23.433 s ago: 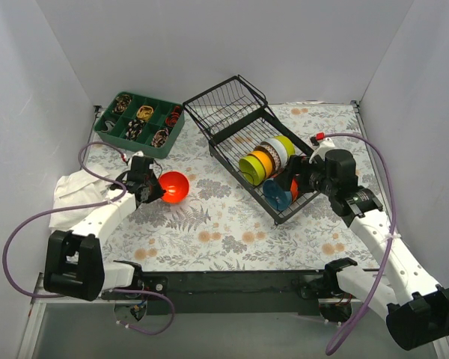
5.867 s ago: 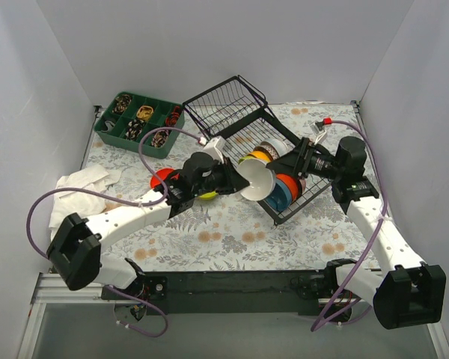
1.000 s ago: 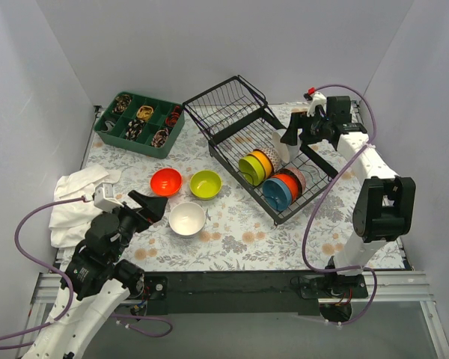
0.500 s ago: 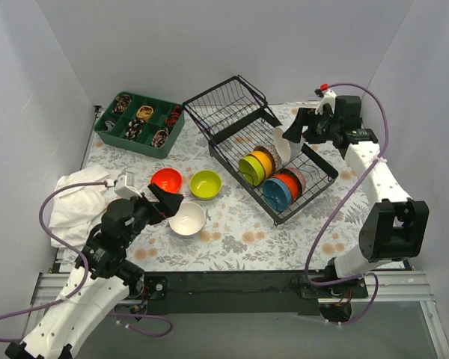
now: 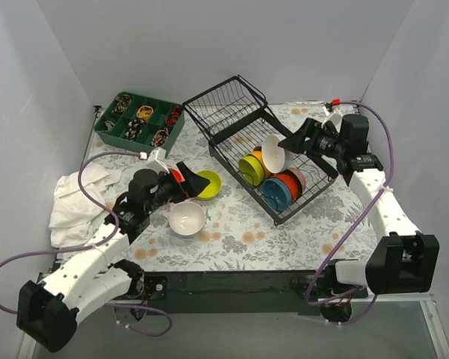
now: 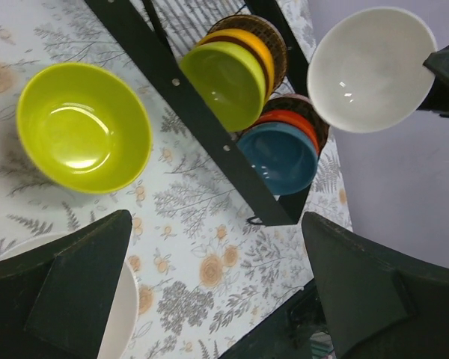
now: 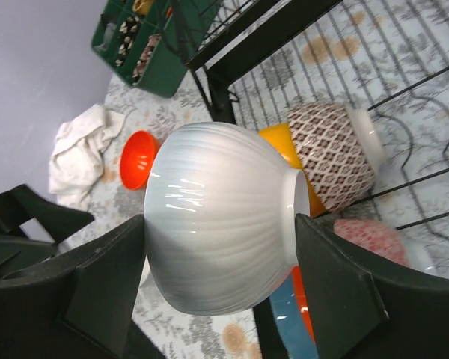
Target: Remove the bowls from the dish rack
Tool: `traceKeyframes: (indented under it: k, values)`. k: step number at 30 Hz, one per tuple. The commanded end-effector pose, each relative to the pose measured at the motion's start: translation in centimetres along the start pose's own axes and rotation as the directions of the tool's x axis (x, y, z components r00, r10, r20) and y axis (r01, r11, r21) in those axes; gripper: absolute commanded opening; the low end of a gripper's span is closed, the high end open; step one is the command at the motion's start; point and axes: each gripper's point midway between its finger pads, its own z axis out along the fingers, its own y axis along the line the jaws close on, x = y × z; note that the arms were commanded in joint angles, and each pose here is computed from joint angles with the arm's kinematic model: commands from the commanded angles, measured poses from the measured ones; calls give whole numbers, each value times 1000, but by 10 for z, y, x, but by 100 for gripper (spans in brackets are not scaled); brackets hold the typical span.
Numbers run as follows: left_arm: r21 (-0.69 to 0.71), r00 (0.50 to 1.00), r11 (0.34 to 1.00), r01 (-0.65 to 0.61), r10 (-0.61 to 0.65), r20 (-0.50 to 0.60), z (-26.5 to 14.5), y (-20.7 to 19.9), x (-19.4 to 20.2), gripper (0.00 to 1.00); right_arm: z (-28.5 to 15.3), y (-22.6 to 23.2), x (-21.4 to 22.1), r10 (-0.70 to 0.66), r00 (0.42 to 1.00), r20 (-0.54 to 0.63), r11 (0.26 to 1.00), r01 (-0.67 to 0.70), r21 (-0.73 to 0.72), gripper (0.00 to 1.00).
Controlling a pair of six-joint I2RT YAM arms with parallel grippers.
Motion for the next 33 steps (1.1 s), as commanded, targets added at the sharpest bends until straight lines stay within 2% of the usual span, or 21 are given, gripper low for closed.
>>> traceKeyframes:
  k: [1, 5, 9, 13, 17, 20, 27, 28, 30, 31, 33]
  values:
    - [179, 999, 984, 25, -30, 26, 15, -50, -24, 98, -19, 56, -17, 4, 997, 76, 977, 12, -212, 1]
    - [224, 1000, 974, 28, -29, 1, 34, -71, -25, 98, -26, 71, -6, 55, 998, 39, 959, -41, -282, 1]
    - [241, 999, 970, 26, -15, -49, 56, -88, -9, 98, -33, 83, 9, 82, 997, 2, 939, -77, -334, 1]
    - [261, 998, 964, 40, -25, -61, 73, -107, -4, 98, -39, 95, 15, 80, 997, -20, 926, -82, -369, 1]
    - [252, 998, 967, 45, -31, -60, 86, -115, -1, 93, -43, 105, 19, 75, 997, -33, 914, -82, -398, 1]
    - [234, 997, 971, 52, -38, -66, 94, -114, 4, 86, -46, 110, 23, 80, 996, -44, 906, -91, -413, 1]
    - [253, 991, 963, 94, -67, -115, 103, -124, 22, 60, -51, 118, 33, 82, 995, -61, 895, -100, -435, 1]
    - [256, 991, 962, 93, -64, -120, 104, -126, 24, 52, -51, 119, 35, 81, 995, -65, 894, -101, -437, 1]
    - [266, 990, 959, 94, -63, -123, 105, -132, 27, 44, -52, 118, 39, 86, 994, -70, 894, -108, -435, 1]
    - [268, 990, 959, 96, -64, -126, 104, -133, 29, 34, -53, 119, 40, 85, 994, -72, 893, -108, -436, 1]
    - [270, 988, 957, 108, -74, -134, 103, -135, 32, 22, -54, 119, 42, 86, 994, -70, 893, -108, -436, 1]
